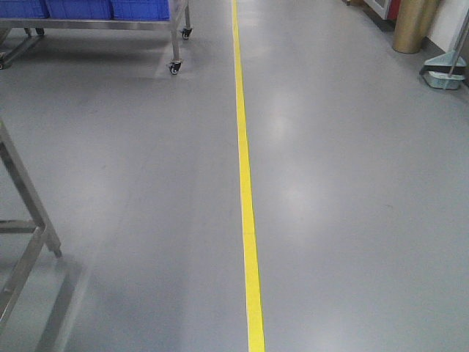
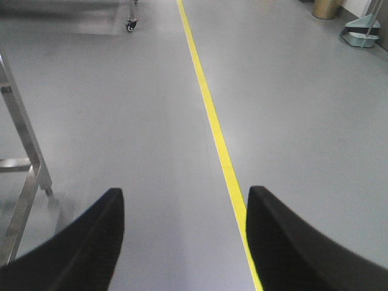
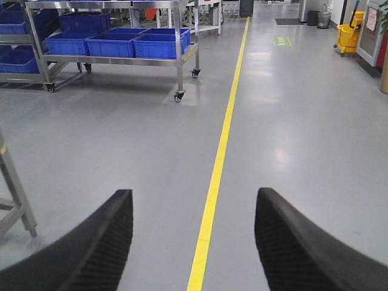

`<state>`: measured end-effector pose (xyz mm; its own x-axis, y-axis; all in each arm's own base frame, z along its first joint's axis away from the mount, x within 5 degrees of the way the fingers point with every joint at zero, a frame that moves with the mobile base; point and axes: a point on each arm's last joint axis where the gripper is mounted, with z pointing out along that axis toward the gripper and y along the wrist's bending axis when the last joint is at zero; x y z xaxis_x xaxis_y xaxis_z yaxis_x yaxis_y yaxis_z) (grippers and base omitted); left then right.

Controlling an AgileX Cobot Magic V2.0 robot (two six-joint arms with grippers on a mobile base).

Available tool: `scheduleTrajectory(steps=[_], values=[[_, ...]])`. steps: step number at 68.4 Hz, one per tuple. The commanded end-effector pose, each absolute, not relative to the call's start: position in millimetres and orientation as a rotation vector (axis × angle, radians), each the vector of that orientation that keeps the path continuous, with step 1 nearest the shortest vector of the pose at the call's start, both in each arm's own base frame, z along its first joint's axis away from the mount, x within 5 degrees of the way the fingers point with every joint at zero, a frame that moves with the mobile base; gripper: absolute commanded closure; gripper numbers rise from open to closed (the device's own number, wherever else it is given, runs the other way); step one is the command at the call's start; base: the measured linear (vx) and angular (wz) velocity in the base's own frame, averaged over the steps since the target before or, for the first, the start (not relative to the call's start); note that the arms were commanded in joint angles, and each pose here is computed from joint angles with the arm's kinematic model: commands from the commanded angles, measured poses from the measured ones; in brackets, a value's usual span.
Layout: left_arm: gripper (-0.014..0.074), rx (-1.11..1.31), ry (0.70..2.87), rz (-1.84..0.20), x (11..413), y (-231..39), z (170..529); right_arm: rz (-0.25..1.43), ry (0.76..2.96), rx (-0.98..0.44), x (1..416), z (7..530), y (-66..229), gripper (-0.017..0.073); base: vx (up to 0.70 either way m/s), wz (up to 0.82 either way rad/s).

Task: Move and align brake pads A on conveyor
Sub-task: 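Drive along the yellow floor line toward the blue bin racks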

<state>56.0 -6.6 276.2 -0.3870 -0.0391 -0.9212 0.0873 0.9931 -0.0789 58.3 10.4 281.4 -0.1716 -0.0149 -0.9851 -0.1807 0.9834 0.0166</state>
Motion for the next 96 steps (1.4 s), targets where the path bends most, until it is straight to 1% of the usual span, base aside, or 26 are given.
scheduleTrajectory(steps=[1, 73, 96], values=[[0.0160, 0.033, 1.876, -0.154, 58.9, -7.7, 289.6, 0.142, 1.649, -0.151, 59.1, 295.8, 10.5, 0.0127, 0.65, 0.03], [0.0160, 0.033, 1.876, -0.154, 58.9, -7.7, 289.6, 0.142, 1.649, -0.151, 59.1, 295.8, 10.5, 0.0127, 0.62, 0.05], [0.0160, 0.033, 1.876, -0.154, 58.9, -7.7, 289.6, 0.142, 1.649, -0.151, 59.1, 295.8, 10.5, 0.0127, 0.49, 0.27]])
